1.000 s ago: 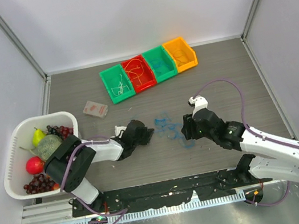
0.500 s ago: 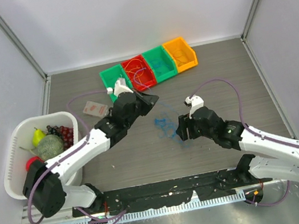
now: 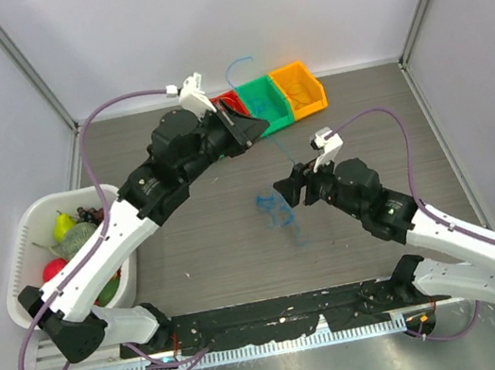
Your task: Untangle the cables
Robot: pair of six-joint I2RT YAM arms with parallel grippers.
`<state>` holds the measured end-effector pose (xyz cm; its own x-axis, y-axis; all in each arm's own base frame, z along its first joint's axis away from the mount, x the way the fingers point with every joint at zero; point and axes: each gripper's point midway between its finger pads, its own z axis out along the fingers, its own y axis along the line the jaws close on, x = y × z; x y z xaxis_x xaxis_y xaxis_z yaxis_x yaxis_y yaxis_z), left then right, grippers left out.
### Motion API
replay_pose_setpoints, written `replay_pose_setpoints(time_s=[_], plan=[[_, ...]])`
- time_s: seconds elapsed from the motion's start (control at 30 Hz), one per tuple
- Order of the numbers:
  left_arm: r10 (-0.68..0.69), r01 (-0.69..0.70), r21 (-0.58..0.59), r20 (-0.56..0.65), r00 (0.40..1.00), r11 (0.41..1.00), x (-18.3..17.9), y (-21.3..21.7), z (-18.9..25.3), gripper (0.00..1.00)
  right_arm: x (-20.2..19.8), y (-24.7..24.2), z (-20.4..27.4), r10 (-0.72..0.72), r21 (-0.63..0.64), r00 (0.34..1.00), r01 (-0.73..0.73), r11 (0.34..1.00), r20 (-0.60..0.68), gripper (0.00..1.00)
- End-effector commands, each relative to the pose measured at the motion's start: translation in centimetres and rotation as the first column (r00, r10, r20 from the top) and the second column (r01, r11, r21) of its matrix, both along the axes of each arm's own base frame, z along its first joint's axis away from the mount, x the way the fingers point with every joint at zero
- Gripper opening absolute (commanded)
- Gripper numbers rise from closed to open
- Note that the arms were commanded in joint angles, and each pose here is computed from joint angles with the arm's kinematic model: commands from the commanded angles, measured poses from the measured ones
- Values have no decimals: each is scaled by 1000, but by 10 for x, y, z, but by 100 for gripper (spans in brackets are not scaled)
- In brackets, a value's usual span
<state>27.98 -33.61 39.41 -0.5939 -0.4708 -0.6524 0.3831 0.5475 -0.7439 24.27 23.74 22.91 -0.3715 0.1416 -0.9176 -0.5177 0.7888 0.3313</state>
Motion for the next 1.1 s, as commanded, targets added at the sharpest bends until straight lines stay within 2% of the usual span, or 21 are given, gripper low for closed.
replay_pose_setpoints(time_s=[0.0,0.13,0.37,0.43,0.53,0.63,0.73,0.77,0.8,0.83,0.87,0.9,0.97,1.03,1.07], plan=[[-52,58,-40,148,988,998,-25,16,72,0,18,2,44,-65,90,993,56,994,98,65],[-39,63,-96,235,971,993,-36,29,124,0,23,11,36,-60,113,994,50,992,89,61],[29,18,-144,314,949,989,-47,56,183,0,32,14,2,-101,113,995,97,989,26,49],[57,-23,-119,297,953,993,-43,63,183,0,28,14,-1,-85,109,996,83,991,14,56],[87,-73,-66,249,964,995,-35,65,167,0,9,21,1,39,71,999,-40,997,16,68],[98,-100,-2,195,976,995,-27,63,141,0,-18,34,24,214,60,976,-216,975,40,70],[98,-107,56,157,983,993,-23,62,120,0,-39,27,41,283,22,959,-283,959,22,70],[98,-110,73,146,984,991,-22,62,115,0,-40,24,58,283,14,958,-284,959,43,70],[100,-112,82,138,985,990,-22,62,111,0,-41,17,52,263,-18,965,-263,965,4,70],[100,-112,87,132,986,990,-22,63,108,0,-33,8,68,196,-24,980,-195,980,31,70],[91,-104,94,128,988,990,-23,61,105,0,-30,-2,63,151,-58,989,-150,987,2,70],[86,-99,99,122,989,990,-24,61,102,0,-18,-17,73,47,-90,999,-46,995,19,70],[80,-92,107,109,991,990,-26,61,96,0,-17,-17,93,61,-91,997,-55,994,56,70],[67,-77,114,94,993,990,-29,60,90,0,-20,-3,114,127,-53,987,-122,991,99,70],[61,-71,116,87,994,991,-30,60,87,0,-29,9,126,209,-33,971,-206,978,120,70]])
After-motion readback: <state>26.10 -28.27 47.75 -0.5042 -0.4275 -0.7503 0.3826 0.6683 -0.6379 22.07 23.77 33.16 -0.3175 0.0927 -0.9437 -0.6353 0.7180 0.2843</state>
